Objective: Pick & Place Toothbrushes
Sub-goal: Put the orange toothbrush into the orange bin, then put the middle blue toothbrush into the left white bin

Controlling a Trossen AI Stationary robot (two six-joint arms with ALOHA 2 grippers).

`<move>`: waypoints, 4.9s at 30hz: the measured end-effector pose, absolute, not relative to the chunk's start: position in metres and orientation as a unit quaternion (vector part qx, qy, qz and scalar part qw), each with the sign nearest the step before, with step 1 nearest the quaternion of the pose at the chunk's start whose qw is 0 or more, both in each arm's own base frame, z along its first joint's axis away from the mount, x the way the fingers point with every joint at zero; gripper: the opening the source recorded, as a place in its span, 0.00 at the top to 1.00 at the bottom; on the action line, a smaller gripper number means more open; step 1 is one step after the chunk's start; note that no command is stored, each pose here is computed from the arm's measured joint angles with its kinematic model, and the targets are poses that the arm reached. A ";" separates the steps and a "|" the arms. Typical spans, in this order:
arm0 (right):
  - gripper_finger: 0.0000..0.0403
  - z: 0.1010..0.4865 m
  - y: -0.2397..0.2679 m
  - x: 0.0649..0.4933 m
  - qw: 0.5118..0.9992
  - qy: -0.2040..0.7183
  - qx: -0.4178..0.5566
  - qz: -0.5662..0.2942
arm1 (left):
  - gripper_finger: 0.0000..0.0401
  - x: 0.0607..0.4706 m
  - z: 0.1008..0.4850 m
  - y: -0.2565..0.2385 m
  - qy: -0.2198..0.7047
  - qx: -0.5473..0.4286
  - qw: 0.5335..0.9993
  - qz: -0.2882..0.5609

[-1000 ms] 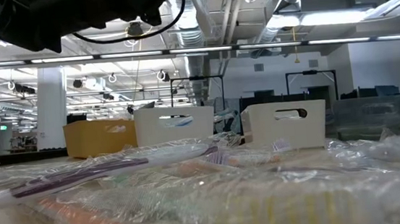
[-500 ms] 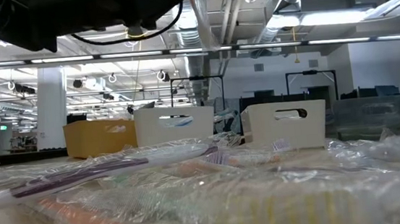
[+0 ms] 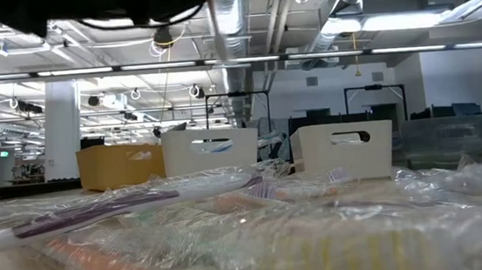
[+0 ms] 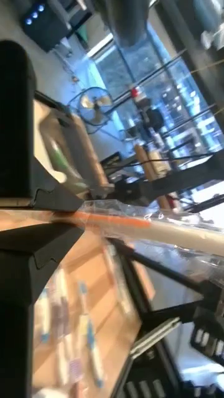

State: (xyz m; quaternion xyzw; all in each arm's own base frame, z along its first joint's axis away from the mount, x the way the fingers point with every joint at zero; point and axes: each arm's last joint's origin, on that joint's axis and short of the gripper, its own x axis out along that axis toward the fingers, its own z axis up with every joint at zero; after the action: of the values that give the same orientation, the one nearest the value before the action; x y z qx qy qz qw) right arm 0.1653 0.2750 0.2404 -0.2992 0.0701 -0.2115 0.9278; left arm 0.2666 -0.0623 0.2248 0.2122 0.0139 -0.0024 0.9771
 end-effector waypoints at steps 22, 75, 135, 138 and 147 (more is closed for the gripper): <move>0.43 0.230 0.232 0.190 0.937 0.149 -0.181 -0.258 | 0.97 0.170 0.309 -0.014 0.186 0.367 0.869 0.274; 0.43 0.228 0.228 0.196 0.935 0.175 -0.165 -0.262 | 0.93 0.158 0.226 0.157 0.608 0.164 0.769 0.111; 0.43 0.226 0.231 0.197 0.937 0.213 -0.132 -0.244 | 0.51 0.158 0.210 0.166 0.639 0.114 0.752 0.119; 0.43 0.226 0.231 0.197 0.936 0.214 -0.136 -0.243 | 0.51 0.152 0.224 0.160 0.618 0.130 0.763 0.137; 0.43 0.225 0.230 0.197 0.934 0.217 -0.142 -0.245 | 0.51 0.139 0.262 0.135 0.534 0.135 0.807 0.212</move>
State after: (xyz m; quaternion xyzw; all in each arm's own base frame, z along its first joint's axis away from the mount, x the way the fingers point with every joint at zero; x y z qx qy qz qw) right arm 0.1966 0.2298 0.2255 -0.1415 0.2165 -0.2446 0.9345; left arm 0.1386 0.1353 0.2623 0.1347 0.5341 0.2116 0.8074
